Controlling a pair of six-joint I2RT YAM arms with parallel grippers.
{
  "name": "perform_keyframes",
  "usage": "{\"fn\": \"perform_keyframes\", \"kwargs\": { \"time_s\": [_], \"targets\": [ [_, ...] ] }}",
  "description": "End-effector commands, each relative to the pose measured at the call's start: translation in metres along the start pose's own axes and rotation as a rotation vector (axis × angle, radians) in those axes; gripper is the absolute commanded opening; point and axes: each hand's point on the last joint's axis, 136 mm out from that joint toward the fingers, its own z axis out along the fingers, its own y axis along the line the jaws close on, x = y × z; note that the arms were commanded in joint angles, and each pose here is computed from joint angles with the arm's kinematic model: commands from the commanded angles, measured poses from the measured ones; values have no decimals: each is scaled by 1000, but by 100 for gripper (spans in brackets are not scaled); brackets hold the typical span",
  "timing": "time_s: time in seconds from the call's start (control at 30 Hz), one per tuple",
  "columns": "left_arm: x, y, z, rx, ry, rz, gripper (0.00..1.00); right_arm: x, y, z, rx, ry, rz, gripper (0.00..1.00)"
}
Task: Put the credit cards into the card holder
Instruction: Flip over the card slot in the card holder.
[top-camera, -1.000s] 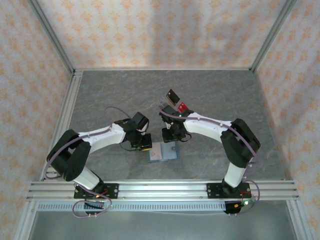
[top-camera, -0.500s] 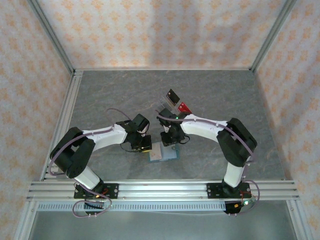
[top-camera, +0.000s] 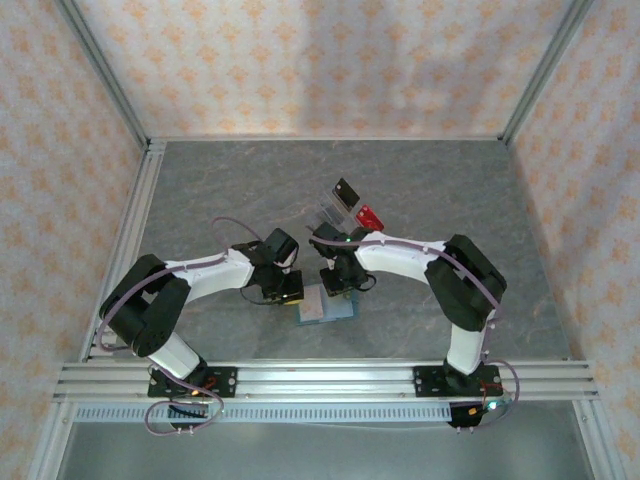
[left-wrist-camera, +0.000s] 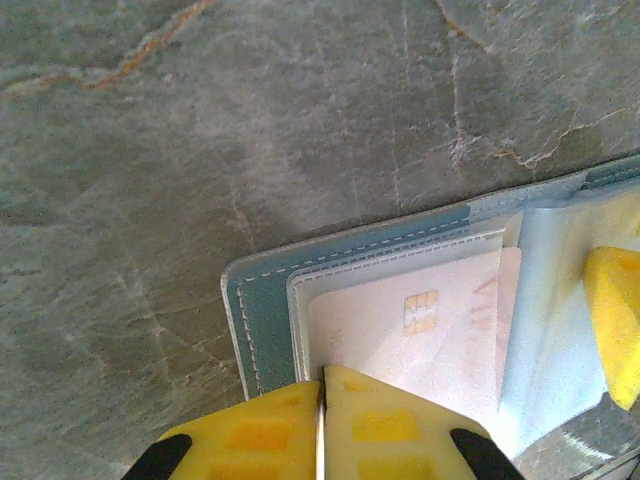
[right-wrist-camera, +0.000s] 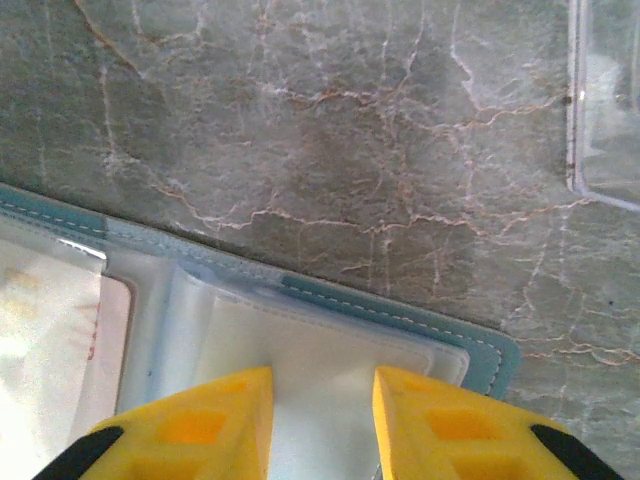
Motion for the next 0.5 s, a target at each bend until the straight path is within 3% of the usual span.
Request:
{"fn": "perform_keyframes", "kwargs": {
  "time_s": [0.0,0.2,0.47],
  "targets": [
    [8,17,5,-51,14,6,9,10,-12,12,93,41,-28,32],
    [9,19,6,-52,16,7,9,25,-13,25,125,75,-41,31],
    [11,20,9,-52,22,9,9,35,-11,36,120,96,-18,17]
  ]
}}
